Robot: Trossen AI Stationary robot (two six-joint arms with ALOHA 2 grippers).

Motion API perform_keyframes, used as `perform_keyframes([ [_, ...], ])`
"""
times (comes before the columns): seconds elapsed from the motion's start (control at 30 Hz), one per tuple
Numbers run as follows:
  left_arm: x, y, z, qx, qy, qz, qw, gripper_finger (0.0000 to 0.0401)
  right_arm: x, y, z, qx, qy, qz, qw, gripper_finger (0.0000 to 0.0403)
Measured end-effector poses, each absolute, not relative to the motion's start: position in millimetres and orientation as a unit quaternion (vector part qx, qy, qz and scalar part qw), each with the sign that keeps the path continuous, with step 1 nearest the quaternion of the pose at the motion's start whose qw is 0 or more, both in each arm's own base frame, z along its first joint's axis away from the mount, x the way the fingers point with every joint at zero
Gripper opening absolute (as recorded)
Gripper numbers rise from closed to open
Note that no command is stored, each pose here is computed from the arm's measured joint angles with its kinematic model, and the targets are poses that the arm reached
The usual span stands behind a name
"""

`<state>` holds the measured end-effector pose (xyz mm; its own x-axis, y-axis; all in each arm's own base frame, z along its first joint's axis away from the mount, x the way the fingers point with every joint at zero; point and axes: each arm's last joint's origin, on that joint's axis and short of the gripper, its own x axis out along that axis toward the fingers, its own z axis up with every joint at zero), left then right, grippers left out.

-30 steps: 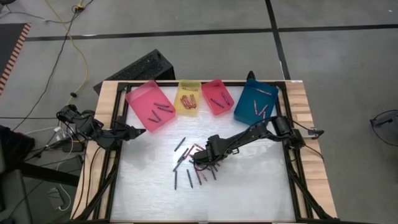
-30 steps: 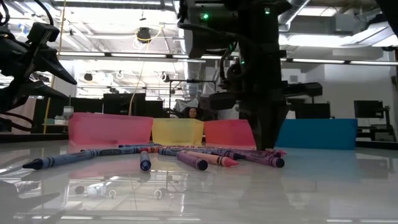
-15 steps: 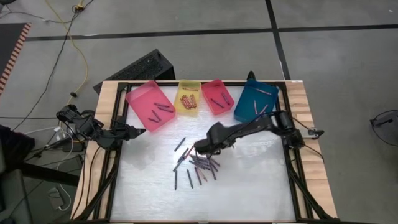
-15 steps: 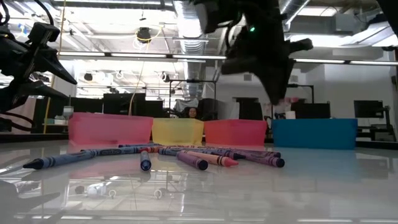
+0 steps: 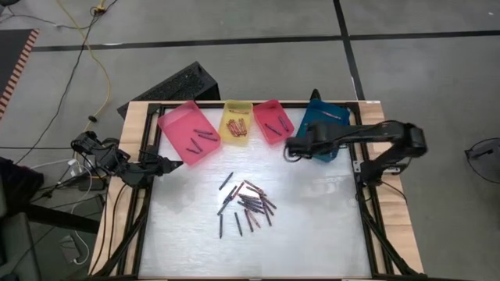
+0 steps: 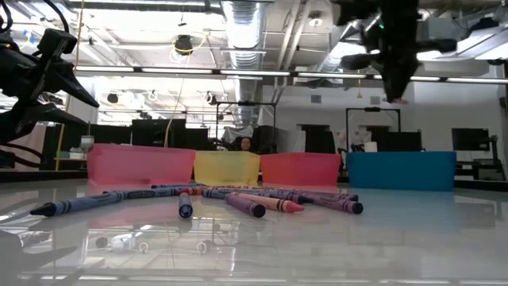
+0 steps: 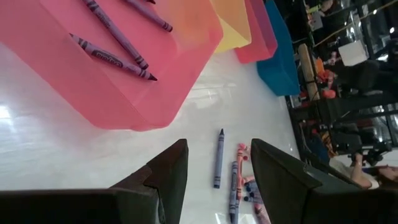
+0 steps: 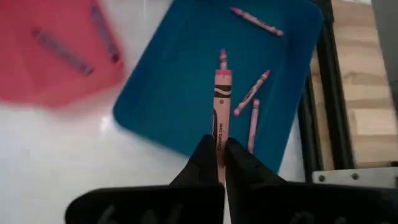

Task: Sort crayons
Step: Put the pink crayon into the blue bin

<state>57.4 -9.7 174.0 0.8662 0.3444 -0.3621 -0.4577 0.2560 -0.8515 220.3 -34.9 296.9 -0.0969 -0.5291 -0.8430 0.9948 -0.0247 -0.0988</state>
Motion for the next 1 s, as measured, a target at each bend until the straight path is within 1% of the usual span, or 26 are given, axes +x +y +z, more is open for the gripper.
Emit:
perform_keyframes([
  [0.17,57,-9,174,-0.558,0.035,0.263,0.786,0.0165,201,-54,272,0.365,0.296,-0.658,0.588,0.0008],
  [0.33,57,-9,175,-0.558,0.033,0.264,0.786,0.0165,198,-75,233,0.373,0.279,-0.648,0.603,0.0009],
  [0.47,57,-9,174,-0.566,0.033,0.263,0.781,0.0165,197,-91,207,0.376,0.267,-0.653,0.601,0.0009],
  [0.63,57,-9,174,-0.569,0.032,0.263,0.779,0.0165,189,-106,201,0.383,0.264,-0.679,0.568,0.0009],
  [0.77,57,-9,174,-0.569,0.032,0.263,0.778,0.0165,184,-114,201,0.399,0.26,-0.685,0.551,0.0011],
  [0.87,57,-9,174,-0.569,0.033,0.263,0.779,0.0165,182,-117,200,0.41,0.26,-0.685,0.543,0.0028],
  [1.0,57,-9,174,-0.565,0.034,0.262,0.781,0.0165,181,-118,201,0.411,0.26,-0.685,0.542,0.0066],
])
